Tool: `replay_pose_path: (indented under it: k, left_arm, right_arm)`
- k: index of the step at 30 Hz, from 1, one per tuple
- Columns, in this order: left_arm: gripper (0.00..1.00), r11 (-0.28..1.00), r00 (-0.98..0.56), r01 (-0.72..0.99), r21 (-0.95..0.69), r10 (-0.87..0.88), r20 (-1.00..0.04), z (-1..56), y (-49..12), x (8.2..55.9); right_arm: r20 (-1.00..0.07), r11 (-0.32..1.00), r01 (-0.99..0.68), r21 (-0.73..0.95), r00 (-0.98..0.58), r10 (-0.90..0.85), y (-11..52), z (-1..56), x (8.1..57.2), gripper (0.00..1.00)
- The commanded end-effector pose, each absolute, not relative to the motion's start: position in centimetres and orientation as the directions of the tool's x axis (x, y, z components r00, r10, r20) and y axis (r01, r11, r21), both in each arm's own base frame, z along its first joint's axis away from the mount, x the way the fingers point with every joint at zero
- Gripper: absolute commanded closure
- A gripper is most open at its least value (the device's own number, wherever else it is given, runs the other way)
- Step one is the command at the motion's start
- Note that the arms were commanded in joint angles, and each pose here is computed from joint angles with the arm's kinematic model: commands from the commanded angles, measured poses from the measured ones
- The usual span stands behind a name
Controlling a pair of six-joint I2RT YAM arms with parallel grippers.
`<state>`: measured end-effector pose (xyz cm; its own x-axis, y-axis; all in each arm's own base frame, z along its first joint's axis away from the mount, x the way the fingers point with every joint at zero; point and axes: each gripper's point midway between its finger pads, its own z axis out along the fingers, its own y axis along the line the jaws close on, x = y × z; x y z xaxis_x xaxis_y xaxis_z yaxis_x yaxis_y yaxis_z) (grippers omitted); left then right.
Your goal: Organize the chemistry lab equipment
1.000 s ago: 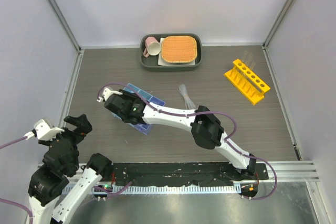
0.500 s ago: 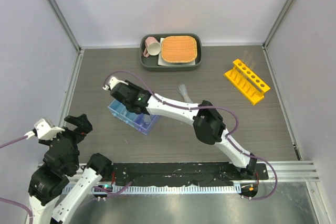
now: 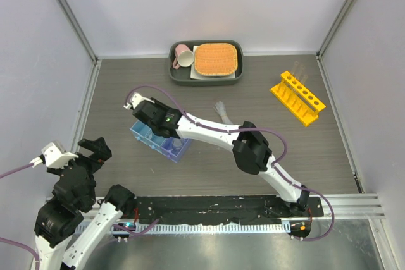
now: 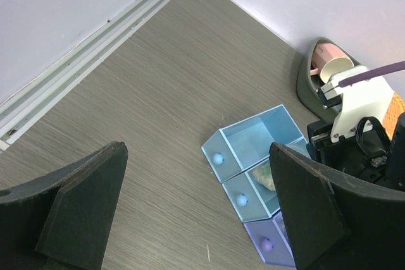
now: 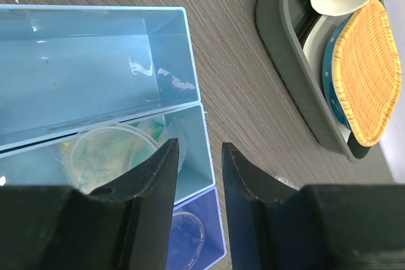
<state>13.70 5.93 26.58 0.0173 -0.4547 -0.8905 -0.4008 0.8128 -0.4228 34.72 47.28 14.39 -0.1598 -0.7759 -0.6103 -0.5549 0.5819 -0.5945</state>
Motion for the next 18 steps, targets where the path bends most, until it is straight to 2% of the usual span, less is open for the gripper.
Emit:
replay_pose_path:
  k: [1,18]
  left_arm:
    - [0.0,0.803,0.043,-0.398,-0.444,-0.467,-0.883,27.5,5.9,13.9]
    - [0.0,0.803,0.041,-0.399,-0.443,-0.467,-0.883,27.5,5.9,13.9]
  right_arm:
    - [-0.68,0.636,-0.514,-0.575,-0.132,-0.721,47.6,18.4,34.1,0.61]
    - [-0.674,0.622,-0.479,-0.619,-0.082,-0.734,47.8,19.4,31.7,0.61]
